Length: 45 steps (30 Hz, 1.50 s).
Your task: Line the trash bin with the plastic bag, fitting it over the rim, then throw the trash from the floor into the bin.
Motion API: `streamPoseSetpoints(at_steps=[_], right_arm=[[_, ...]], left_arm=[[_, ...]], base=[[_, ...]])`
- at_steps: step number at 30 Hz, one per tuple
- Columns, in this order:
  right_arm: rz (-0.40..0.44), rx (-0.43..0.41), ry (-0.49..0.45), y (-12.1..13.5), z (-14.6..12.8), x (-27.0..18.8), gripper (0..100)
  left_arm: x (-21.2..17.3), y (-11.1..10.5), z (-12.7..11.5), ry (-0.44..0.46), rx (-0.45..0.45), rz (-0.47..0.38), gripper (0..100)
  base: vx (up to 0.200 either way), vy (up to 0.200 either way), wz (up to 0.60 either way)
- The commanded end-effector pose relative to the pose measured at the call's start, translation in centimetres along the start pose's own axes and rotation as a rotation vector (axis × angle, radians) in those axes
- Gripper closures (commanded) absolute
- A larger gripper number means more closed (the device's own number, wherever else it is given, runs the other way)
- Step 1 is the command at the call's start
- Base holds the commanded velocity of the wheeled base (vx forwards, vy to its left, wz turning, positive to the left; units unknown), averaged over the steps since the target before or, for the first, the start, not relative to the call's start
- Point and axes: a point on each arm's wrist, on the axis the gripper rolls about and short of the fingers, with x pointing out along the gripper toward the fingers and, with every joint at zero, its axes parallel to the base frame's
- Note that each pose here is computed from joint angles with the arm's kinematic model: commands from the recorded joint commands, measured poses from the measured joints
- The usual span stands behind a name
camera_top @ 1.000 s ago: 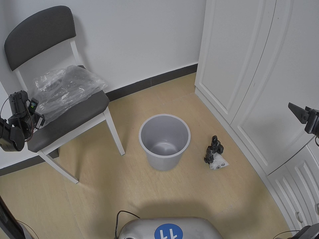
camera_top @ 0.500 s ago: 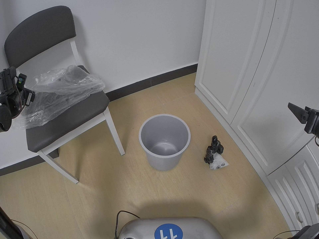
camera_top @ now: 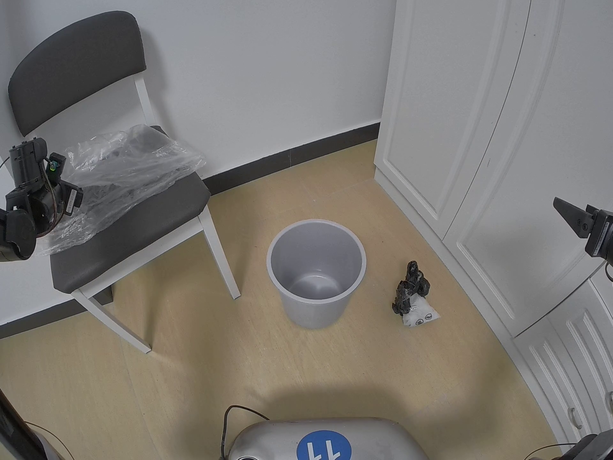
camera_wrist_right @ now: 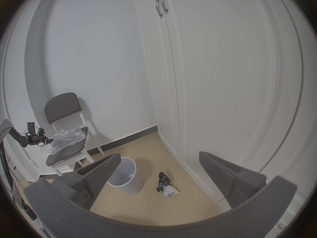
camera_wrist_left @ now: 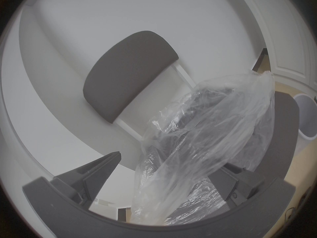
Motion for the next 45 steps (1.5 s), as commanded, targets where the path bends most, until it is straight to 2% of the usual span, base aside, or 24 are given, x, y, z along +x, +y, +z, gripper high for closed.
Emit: streamPoseSetpoints(at_steps=[1, 8, 26, 27, 31, 38, 45], right_arm=[[0.0, 0.0, -0.003, 0.0, 0.1, -0.1, 0], [0.0, 0.0, 0.001, 0.0, 0.0, 0.0, 0], [0.0, 0.0, 0.003, 0.0, 0.0, 0.2, 0], [0.0, 0.002, 0.001, 0.0, 0.0, 0.2, 0], [0.001, 0.002, -0.011, 0.0, 0.0, 0.3, 0], [0.002, 0.014, -0.016, 0.0, -0.1, 0.8, 0], [0.01, 0.03, -0.059, 0.0, -0.1, 1.1, 0]], left_arm=[[1.3, -1.1, -1.2, 0.039, 0.012, -0.019, 0], [2.5, -2.0, -2.5, 0.043, 0.011, -0.011, 0], [2.9, -2.5, -2.7, 0.036, 0.011, -0.015, 0], [2.8, -2.6, -2.7, 0.036, 0.011, -0.018, 100], [2.6, -3.0, -2.9, 0.039, 0.012, -0.03, 100], [1.5, -3.7, -2.1, -0.01, -0.029, -0.047, 100], [-2.3, -4.0, -0.1, -0.072, -0.139, -0.101, 100]], base=[[0.0, 0.0, 0.0], [0.0, 0.0, 0.0], [0.0, 0.0, 0.0], [0.0, 0.0, 0.0], [0.0, 0.0, 0.0], [0.0, 0.0, 0.0], [0.0, 0.0, 0.0]])
